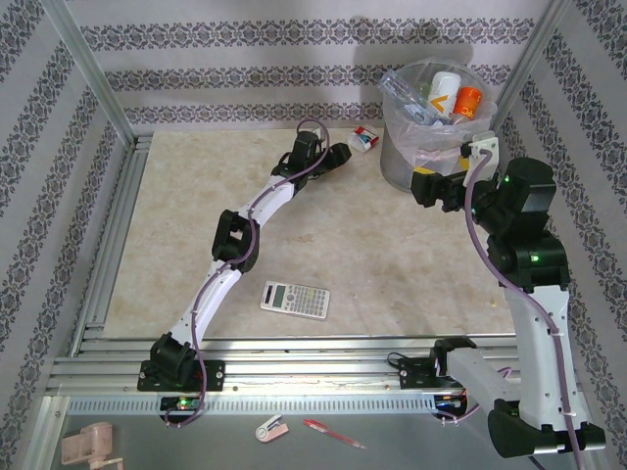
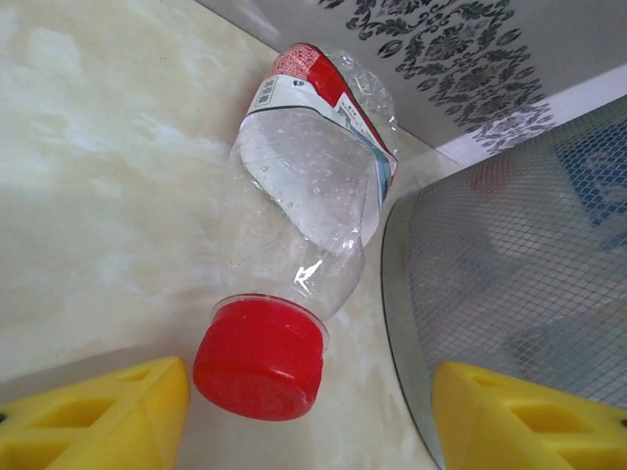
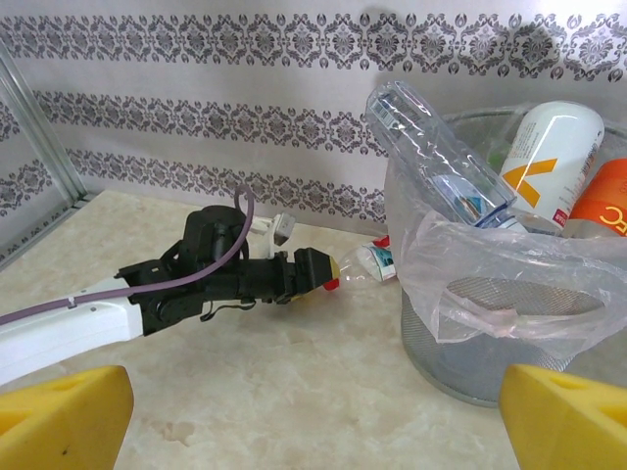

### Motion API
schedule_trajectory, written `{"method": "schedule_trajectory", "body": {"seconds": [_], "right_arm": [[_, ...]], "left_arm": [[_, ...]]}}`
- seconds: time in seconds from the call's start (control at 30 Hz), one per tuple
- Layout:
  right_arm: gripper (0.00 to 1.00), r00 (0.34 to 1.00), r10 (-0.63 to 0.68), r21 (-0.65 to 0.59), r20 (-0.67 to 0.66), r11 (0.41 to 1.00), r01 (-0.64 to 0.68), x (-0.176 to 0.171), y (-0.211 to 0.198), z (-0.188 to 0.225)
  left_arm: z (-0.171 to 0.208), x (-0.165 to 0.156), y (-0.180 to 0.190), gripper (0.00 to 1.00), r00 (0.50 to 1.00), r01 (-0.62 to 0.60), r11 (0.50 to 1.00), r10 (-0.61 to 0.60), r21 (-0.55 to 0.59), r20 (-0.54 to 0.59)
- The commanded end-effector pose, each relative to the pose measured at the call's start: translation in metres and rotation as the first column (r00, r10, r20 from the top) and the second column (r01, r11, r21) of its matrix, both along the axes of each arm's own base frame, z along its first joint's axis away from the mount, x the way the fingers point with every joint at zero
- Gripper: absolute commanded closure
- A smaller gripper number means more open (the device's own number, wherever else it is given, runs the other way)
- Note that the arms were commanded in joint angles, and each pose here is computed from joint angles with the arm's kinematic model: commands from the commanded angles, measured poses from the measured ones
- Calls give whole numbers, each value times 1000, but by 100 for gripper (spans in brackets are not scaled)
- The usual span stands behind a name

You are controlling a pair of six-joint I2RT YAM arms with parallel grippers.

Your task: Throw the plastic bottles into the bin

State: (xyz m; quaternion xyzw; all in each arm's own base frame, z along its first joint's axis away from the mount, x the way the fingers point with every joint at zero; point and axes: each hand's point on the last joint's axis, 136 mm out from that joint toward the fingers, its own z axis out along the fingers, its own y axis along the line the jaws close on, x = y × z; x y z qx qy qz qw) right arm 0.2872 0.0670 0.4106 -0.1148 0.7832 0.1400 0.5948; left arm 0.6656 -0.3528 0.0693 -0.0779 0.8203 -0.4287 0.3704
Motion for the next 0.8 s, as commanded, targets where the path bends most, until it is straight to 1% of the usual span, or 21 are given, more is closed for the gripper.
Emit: {"method": "schedule_trajectory", "body": {"seconds": [0.0, 0.1, 0.47, 0.53, 0.6, 0.77], "right_arm": [[4, 1000, 19, -9, 3, 1000, -19, -5, 3, -2], [4, 1000, 21, -9, -3, 1000, -21, -6, 3, -4], [5, 1000, 13, -24, -23, 1000, -14, -11, 0, -12], [4, 999, 13, -30, -29, 999, -14, -12, -1, -15], [5, 999, 9, -32, -32, 999, -10, -12, -2, -17], [5, 999, 8, -32, -43, 999, -9, -15, -3, -22]], "left_arm": [[8, -5, 1, 34, 1000, -9, 997, 9, 80, -6], [3, -7, 1, 38, 1000, -20, 995, 21, 102, -11], [2, -4, -10, 48, 1000, -3, 999, 2, 48, 29], [5, -3, -12, 52, 999, 6, 999, -7, 33, 44], [5, -4, -12, 55, 999, 12, 999, -14, 33, 44], [-1, -6, -14, 62, 999, 27, 999, -28, 37, 29]]}}
